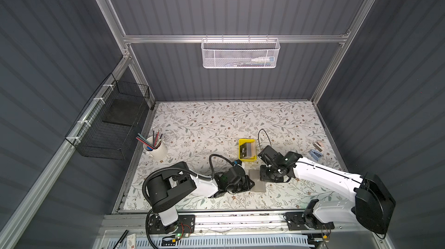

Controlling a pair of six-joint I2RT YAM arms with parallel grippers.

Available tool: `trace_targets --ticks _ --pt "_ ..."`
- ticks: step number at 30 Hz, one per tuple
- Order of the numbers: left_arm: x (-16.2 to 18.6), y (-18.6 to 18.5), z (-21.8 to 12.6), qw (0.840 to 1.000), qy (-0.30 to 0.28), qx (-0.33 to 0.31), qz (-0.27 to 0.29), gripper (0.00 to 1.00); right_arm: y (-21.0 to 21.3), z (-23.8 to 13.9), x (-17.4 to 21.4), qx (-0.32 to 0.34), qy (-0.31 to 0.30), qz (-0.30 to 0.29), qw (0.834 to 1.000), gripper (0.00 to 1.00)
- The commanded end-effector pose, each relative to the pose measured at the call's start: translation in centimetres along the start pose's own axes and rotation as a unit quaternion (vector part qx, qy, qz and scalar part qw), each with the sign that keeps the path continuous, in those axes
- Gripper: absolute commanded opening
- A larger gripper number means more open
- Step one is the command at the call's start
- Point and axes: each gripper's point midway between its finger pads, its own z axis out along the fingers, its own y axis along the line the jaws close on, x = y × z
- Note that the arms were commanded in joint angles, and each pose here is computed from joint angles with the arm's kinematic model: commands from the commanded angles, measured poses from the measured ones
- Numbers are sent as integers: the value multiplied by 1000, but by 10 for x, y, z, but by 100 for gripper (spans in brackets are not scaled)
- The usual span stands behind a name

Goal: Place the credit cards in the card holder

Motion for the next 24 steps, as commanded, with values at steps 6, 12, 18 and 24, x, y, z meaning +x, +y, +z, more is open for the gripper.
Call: trace_targets --ticks 6,12,18,24 --pt "27 46 -1 996 43 -78 -6 17 12 10 4 17 17 -27 999 5" --pt "28 44 0 996 44 -76 2 17 16 18 4 29 22 -33 999 4" --pt "28 42 2 996 45 -73 7 16 17 21 3 39 25 -37 998 4" --pt "27 40 1 996 42 -72 11 16 10 20 2 57 21 -33 998 3"
